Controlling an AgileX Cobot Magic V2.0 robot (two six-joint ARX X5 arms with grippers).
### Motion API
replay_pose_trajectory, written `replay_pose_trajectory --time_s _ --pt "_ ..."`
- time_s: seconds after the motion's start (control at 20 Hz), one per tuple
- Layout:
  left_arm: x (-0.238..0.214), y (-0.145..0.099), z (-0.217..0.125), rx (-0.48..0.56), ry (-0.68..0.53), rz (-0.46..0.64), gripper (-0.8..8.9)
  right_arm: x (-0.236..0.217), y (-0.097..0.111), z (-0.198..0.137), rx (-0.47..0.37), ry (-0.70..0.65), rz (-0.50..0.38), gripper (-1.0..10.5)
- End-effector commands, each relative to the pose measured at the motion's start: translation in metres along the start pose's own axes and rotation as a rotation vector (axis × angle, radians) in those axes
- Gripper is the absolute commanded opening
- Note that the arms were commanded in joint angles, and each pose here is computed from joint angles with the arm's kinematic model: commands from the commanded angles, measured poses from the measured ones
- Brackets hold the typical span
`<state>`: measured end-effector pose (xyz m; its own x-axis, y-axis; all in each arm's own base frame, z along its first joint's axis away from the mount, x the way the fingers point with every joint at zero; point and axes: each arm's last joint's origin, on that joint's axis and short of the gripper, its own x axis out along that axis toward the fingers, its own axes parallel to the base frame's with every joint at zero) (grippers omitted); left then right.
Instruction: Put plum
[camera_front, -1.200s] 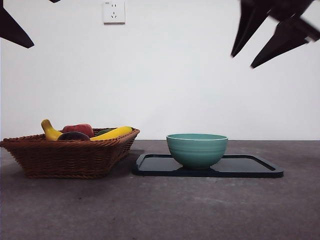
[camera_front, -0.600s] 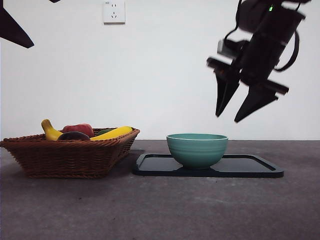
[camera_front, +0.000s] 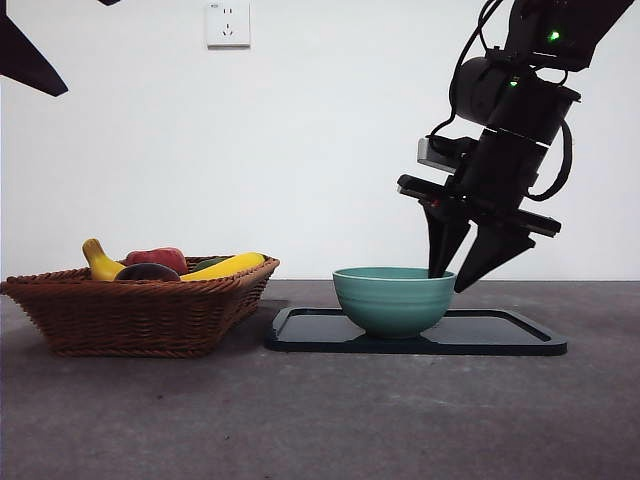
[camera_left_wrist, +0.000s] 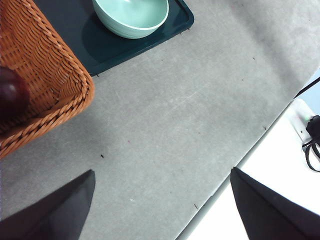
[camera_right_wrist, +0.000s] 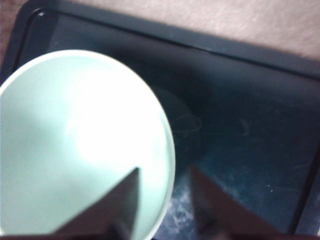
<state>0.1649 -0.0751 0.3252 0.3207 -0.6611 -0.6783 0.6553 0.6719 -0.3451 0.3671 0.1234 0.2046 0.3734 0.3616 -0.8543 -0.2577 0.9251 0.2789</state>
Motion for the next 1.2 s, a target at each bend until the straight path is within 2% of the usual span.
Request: replay_pose_trajectory --time_s 0.05,0.35,0.7,1.0,1.2 --pt "-0.003 -0.003 0.005 0.035 -0.02 -0.008 4.33 0.003 0.002 0.004 -0.015 -0.008 -0.001 0.4" --pt "-0.003 -0.003 0.005 0.033 -0.018 -0.009 4.33 -0.003 0.004 0.009 -0.02 -0.04 0.0 0.1" --pt "-0.003 -0.003 0.005 0.034 -0.018 -0.009 4.33 -0.075 0.021 0.013 -0.053 -0.178 0.005 0.1" --pt "-0.003 -0.003 0.005 0.034 -0.018 -0.009 4.33 -0.149 0.039 -0.015 -0.121 -0.193 0.013 0.1" --pt "-0.003 -0.003 0.005 0.033 -0.018 -0.009 4.33 -0.176 0.05 -0.041 -0.16 -0.185 0.03 0.1"
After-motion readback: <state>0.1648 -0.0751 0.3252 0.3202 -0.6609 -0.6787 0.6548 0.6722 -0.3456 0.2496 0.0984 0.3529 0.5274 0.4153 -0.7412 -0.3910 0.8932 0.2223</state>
